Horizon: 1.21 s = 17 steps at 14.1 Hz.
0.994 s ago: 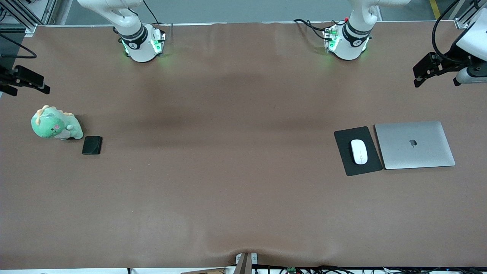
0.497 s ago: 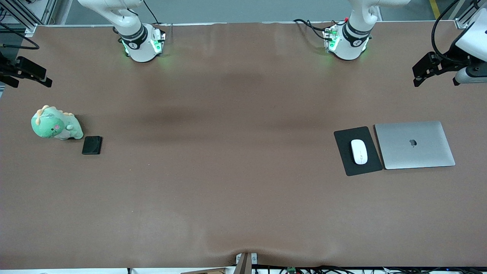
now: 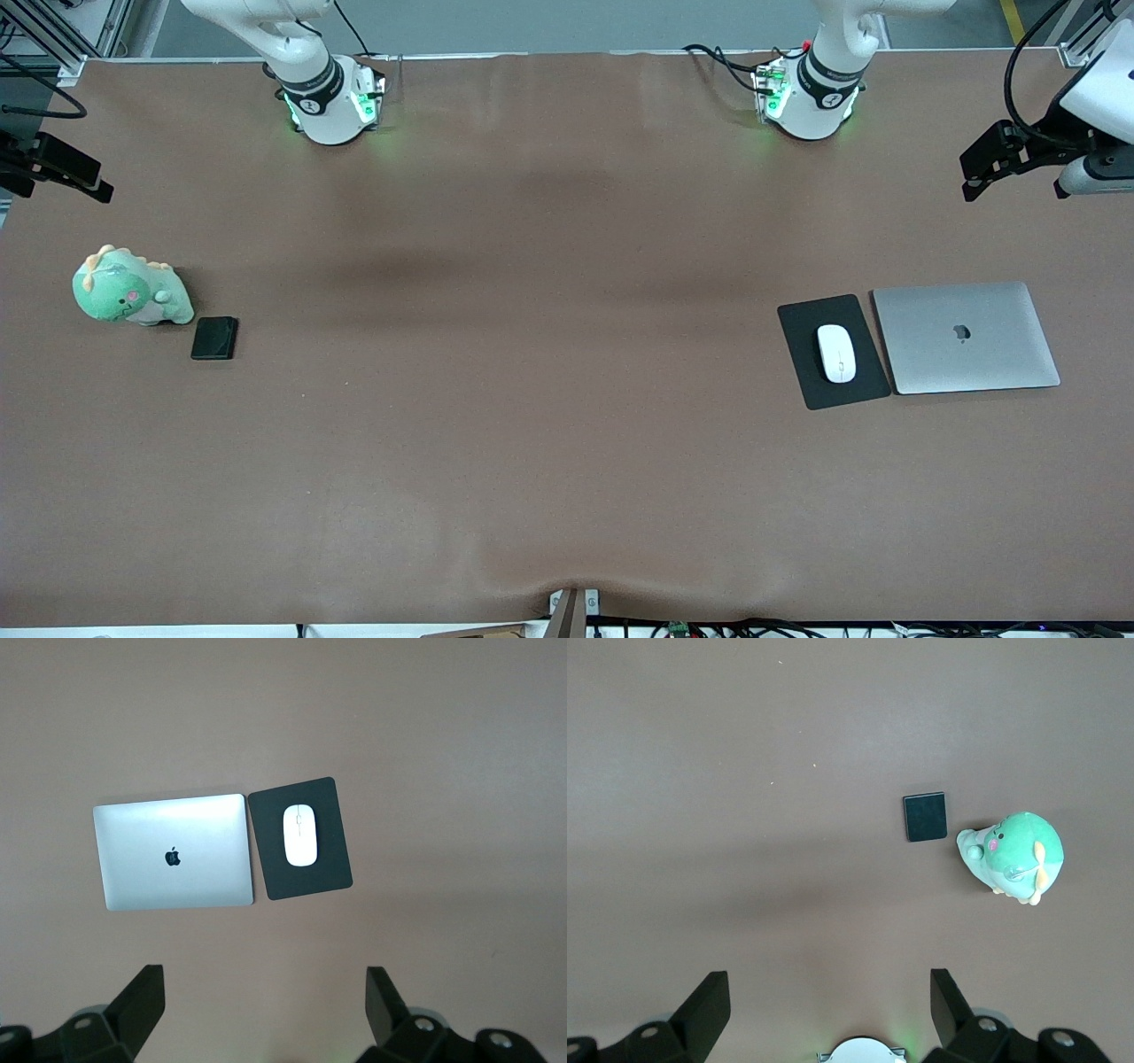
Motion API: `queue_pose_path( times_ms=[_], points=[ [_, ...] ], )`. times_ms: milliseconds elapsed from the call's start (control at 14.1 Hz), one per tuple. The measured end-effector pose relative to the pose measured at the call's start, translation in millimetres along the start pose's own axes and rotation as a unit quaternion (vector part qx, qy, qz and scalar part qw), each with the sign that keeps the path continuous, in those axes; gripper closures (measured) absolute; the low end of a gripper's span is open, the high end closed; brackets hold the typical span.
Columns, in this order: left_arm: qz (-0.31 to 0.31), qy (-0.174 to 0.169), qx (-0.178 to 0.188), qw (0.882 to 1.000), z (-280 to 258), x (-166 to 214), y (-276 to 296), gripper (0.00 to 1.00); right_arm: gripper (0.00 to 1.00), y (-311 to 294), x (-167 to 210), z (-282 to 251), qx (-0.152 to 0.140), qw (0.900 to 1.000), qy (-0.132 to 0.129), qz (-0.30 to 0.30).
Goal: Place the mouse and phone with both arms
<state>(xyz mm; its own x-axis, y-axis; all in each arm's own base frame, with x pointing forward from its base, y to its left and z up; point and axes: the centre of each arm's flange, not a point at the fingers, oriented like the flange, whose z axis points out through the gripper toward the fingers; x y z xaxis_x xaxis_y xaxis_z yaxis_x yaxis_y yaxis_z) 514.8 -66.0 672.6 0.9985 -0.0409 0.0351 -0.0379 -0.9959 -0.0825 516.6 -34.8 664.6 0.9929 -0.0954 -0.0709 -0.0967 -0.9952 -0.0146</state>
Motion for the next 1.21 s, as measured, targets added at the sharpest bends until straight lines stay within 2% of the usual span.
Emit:
queue_pose_path(
  times_ms=[497, 852, 1206],
  points=[
    [0.002, -0.005, 0.001, 1.0, 3, 1, 2, 0.0, 0.0, 0, 0, 0, 0.0, 1.0, 0.001, 0.0],
    [-0.004, -0.029, -0.024, 0.999, 12, -2, -1, 0.0, 0.0, 2, 1, -2, 0.0, 1.0, 0.006, 0.003],
    [-0.011, -0.032, -0.037, 0.999, 14, -1, -7, 0.0, 0.0, 0, 1, -2, 0.0, 1.0, 0.009, 0.002]
  ],
)
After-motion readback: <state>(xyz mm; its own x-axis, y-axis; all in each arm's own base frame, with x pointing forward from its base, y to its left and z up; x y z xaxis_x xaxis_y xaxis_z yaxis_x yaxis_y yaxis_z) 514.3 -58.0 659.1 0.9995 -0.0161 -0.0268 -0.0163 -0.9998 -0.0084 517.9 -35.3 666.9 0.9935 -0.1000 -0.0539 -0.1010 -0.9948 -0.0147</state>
